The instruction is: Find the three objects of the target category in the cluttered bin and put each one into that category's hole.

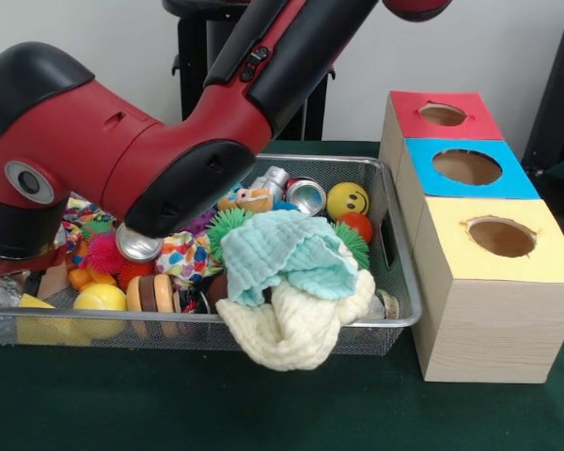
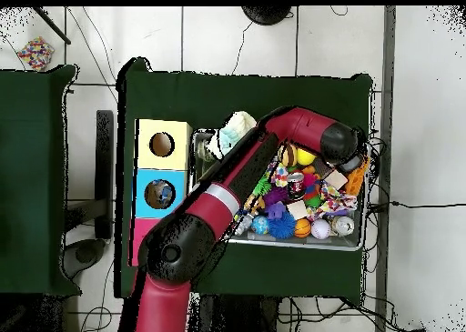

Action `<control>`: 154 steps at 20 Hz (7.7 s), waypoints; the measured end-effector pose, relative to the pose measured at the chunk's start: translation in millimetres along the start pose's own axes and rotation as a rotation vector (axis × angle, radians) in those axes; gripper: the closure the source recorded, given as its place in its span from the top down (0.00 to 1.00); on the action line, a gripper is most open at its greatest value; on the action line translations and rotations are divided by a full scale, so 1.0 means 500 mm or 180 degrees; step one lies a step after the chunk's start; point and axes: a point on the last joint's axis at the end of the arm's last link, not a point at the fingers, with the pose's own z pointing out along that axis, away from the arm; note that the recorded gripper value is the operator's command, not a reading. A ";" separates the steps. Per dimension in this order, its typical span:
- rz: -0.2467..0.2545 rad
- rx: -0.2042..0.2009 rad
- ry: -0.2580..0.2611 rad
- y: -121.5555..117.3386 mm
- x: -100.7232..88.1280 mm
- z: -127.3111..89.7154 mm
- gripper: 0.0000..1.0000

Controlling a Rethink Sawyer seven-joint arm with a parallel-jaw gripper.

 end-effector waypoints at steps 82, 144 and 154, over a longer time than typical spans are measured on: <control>-0.0485 -0.0178 0.0898 0.020 0.030 0.022 1.00; 0.0344 -0.0957 0.2708 0.158 0.080 -0.348 1.00; 0.0553 -0.1217 0.2781 0.179 0.076 -0.462 1.00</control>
